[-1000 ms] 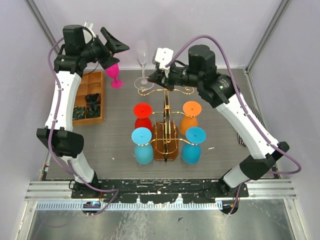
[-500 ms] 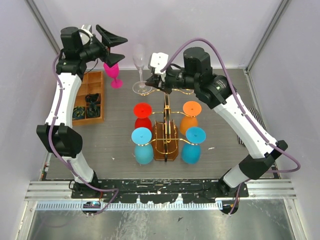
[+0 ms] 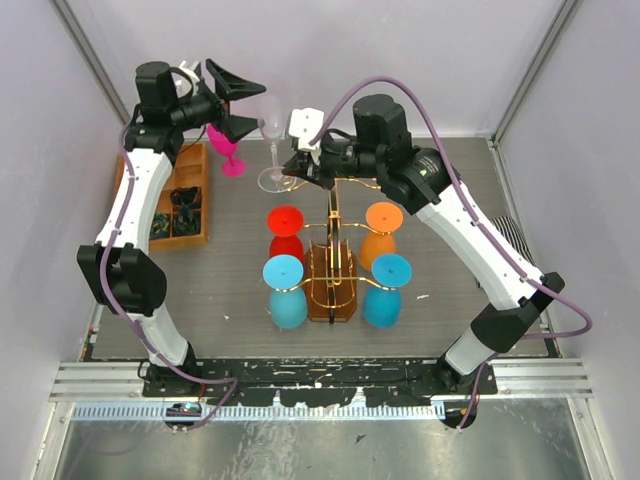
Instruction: Take the wine glass off the wine glass rack
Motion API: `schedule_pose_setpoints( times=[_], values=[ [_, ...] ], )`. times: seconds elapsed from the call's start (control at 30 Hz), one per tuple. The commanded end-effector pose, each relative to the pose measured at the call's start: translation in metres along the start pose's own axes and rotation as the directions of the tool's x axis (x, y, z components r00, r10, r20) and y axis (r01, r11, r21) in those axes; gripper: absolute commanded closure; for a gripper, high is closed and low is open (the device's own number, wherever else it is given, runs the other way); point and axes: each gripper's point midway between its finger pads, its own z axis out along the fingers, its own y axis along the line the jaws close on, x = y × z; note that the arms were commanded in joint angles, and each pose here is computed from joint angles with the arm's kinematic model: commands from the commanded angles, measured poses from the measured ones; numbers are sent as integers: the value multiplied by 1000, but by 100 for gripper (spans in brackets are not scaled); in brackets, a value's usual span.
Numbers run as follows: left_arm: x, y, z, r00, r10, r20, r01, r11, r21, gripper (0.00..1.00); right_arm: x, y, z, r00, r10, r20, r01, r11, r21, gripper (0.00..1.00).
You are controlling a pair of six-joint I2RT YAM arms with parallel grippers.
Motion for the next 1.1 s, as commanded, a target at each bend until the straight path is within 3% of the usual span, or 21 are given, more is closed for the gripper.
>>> schedule_pose_setpoints(
  times=[0.0, 0.43, 0.73, 1.0, 1.07],
  values=[
    [21, 2, -2, 996, 11, -87, -13, 1000, -20, 2, -45, -11, -13, 989, -100, 109, 95, 994, 51, 100],
    [30, 10, 1, 993, 16, -118, -20, 999, -31, 1, -45, -7, -11, 989, -100, 111, 96, 995, 40, 100],
    [36, 17, 4, 986, -17, -163, 15, 1000, -13, 34, -44, -5, -9, 992, -65, 108, 63, 998, 22, 100],
    [37, 19, 5, 984, -14, -179, 14, 1000, -2, 46, -44, -3, -9, 993, -56, 102, 55, 998, 8, 100],
    [36, 20, 5, 984, -8, -177, 7, 1000, -7, 51, -42, -4, -10, 994, -56, 93, 54, 998, 20, 95]
  ],
)
